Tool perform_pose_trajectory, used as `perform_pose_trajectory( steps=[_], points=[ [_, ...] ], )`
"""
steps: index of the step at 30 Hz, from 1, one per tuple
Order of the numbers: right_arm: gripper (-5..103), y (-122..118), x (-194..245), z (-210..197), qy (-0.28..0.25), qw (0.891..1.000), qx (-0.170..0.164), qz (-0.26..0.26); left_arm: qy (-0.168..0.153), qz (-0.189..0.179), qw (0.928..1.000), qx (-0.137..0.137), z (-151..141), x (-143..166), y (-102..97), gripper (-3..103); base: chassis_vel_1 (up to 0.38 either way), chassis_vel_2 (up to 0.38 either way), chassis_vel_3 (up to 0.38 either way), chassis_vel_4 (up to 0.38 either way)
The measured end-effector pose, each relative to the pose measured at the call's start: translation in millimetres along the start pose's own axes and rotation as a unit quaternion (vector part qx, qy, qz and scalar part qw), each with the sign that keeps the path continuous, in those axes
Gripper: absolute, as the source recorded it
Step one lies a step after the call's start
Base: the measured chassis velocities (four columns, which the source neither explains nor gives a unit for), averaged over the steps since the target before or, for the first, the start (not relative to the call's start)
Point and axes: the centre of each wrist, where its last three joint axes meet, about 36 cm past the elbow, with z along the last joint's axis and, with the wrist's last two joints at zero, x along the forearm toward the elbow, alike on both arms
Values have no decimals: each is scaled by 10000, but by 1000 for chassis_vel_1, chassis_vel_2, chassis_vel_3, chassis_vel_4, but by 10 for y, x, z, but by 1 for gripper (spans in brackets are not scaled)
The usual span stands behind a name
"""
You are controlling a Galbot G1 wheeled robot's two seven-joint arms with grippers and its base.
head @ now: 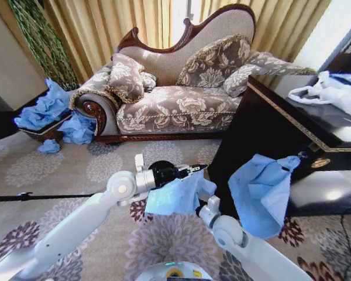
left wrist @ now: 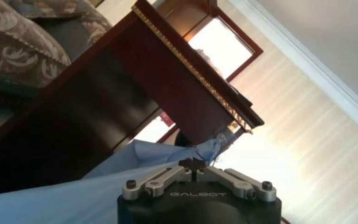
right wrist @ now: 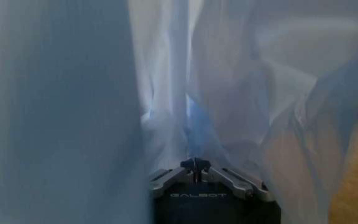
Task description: Place a garbage bag over the trash bin.
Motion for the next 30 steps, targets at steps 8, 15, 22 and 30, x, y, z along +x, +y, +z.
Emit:
perform_pose_trajectory(
  steps=[8, 15, 22, 30],
  points=[
    [0, -105, 89, 213, 182, 9992, 305, 197, -97, 89, 9998, -131, -153, -28, -41, 0, 0, 0, 0, 0],
    [0, -87, 112, 72, -35, 9993, 226, 286, -88, 92, 9999, -103, -146, -48, -7, 0, 0, 0, 0, 0],
    [0, -68, 82, -203, -247, 9992, 141, 266, 87, 86, 9999, 18, 89, -79, 25, 0, 0, 0, 0, 0],
    [0, 111, -190, -233, -251, 9996, -35, 121, 145, 261, 9996, 27, 93, -203, -50, 0, 0, 0, 0, 0]
  ],
)
